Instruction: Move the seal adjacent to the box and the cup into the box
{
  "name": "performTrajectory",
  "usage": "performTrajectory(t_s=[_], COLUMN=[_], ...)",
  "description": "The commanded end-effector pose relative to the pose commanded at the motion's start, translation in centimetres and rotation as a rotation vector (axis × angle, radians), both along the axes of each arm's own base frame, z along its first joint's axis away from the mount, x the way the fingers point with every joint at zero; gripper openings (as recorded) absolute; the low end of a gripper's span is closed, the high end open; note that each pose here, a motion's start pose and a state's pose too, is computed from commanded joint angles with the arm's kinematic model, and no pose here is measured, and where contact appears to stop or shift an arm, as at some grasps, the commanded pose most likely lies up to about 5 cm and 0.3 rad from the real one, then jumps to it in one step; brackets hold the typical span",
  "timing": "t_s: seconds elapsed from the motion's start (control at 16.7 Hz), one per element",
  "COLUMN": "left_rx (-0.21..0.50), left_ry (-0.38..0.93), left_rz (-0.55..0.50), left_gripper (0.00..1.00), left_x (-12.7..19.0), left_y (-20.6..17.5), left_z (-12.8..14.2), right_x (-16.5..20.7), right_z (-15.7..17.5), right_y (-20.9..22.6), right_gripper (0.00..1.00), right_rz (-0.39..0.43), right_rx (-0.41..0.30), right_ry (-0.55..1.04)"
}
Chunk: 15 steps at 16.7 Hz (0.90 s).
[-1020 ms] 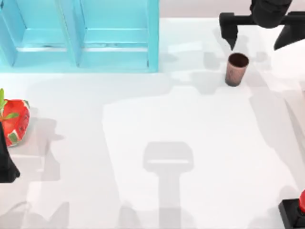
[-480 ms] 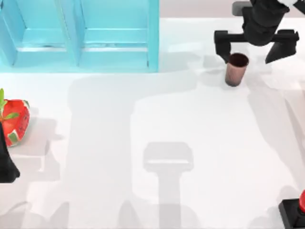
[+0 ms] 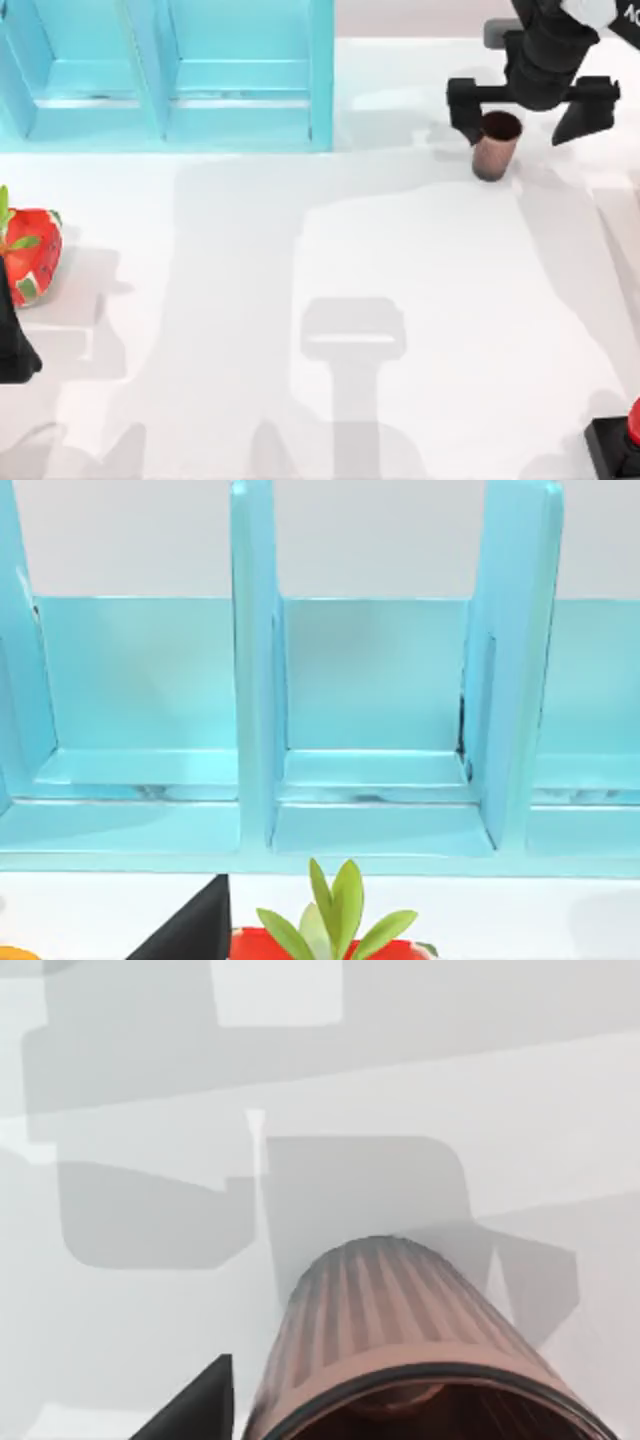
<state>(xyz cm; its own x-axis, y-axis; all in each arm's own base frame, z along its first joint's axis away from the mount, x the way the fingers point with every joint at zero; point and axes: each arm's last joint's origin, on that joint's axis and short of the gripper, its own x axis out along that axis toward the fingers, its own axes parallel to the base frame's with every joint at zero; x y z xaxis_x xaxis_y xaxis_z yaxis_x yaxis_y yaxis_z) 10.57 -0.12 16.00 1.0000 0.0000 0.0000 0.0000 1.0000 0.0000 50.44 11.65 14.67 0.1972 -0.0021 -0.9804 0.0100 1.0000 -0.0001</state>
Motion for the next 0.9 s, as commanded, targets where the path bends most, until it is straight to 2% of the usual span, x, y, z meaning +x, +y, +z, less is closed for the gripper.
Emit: performTrajectory(t_s=[0.72, 0.9], left_rx=[0.0, 0.0], left_ry=[0.0, 0.0], left_rz=[0.0, 0.0], left_gripper=[1.0, 1.0], left_x=[0.0, 0.0], left_y=[0.0, 0.0], left_z=[0.0, 0.0], right_x=[0.0, 0.0], right_z=[0.0, 0.0], right_y=[0.0, 0.0], right_gripper=[0.02, 0.0], right_rz=[0.0, 0.0], right_rx=[0.0, 0.0], right_ry=[0.0, 0.0])
